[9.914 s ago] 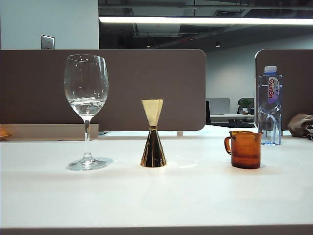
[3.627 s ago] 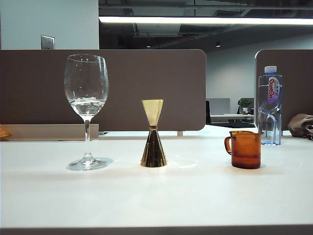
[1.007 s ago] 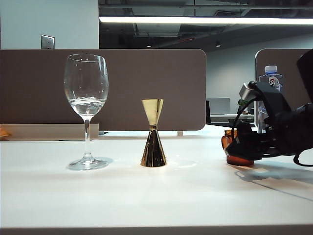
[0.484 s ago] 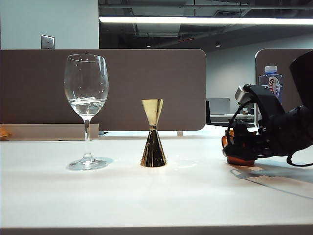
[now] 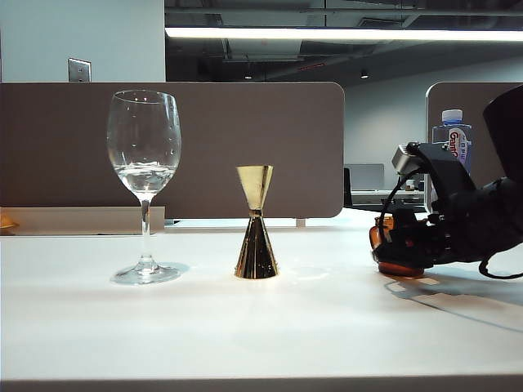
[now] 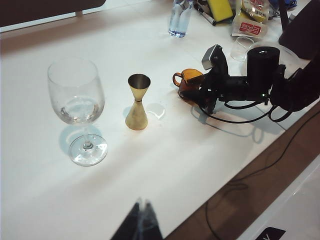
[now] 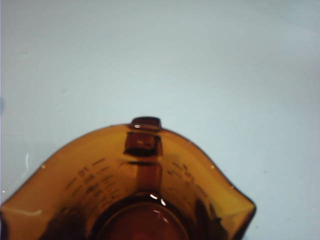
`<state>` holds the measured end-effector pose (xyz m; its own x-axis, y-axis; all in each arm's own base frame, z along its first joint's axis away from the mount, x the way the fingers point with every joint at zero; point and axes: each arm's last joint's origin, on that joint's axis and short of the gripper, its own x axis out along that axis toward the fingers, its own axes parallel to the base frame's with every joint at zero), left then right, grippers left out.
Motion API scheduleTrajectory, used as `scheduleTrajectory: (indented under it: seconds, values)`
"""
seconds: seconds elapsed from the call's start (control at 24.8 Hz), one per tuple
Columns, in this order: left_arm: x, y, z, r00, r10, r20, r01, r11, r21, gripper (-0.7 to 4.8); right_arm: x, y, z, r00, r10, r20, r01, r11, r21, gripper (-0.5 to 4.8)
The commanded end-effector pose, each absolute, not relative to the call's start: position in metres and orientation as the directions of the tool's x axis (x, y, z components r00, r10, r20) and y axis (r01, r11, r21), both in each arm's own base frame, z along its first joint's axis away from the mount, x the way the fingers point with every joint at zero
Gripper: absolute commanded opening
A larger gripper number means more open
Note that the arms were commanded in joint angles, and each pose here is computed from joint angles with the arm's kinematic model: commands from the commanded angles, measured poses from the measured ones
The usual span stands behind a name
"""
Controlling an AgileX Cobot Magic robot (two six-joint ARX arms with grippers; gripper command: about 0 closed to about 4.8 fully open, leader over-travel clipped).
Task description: Pick up the small amber measuring cup and pour the water in it into the jigger, then pick up the jigger and pour the water in it into the wine glass.
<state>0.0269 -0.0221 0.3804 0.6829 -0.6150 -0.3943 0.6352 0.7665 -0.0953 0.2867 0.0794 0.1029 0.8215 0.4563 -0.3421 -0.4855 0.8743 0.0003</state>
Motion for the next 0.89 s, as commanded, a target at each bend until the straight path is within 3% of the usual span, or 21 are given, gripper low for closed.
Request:
scheduleTrajectory:
  seconds: [0.04,0.24,0.4,0.89]
  values:
    - [0.027,-0.022,0.382,0.688,-0.618,-0.380,0.638,0.765,-0.089,-0.02,0.287,0.080,0.106,0.835,0.440,-0.331,-0.469,0.883,-0.010,0.94]
    - [0.027,-0.022,0.382,0.687,-0.619,-0.381,0.638,0.765,-0.090,-0.02,0.283,0.088,0.124,0.860,0.388,-0.331,-0.440,0.893,-0.094,-0.05]
    - [0.027,-0.022,0.382,0.687,-0.619,-0.380,0.638,0.765,-0.090,-0.02,0.284,0.099,0.156,0.872,0.385,-0.303,-0.436,0.891,-0.124,-0.06]
    - [0.027,-0.022,0.382,0.688,-0.618,-0.380,0.638,0.765,-0.090,-0.02,0.296,0.150,0.249,0.855,0.315,-0.413,-0.427,0.879,-0.214,-0.05]
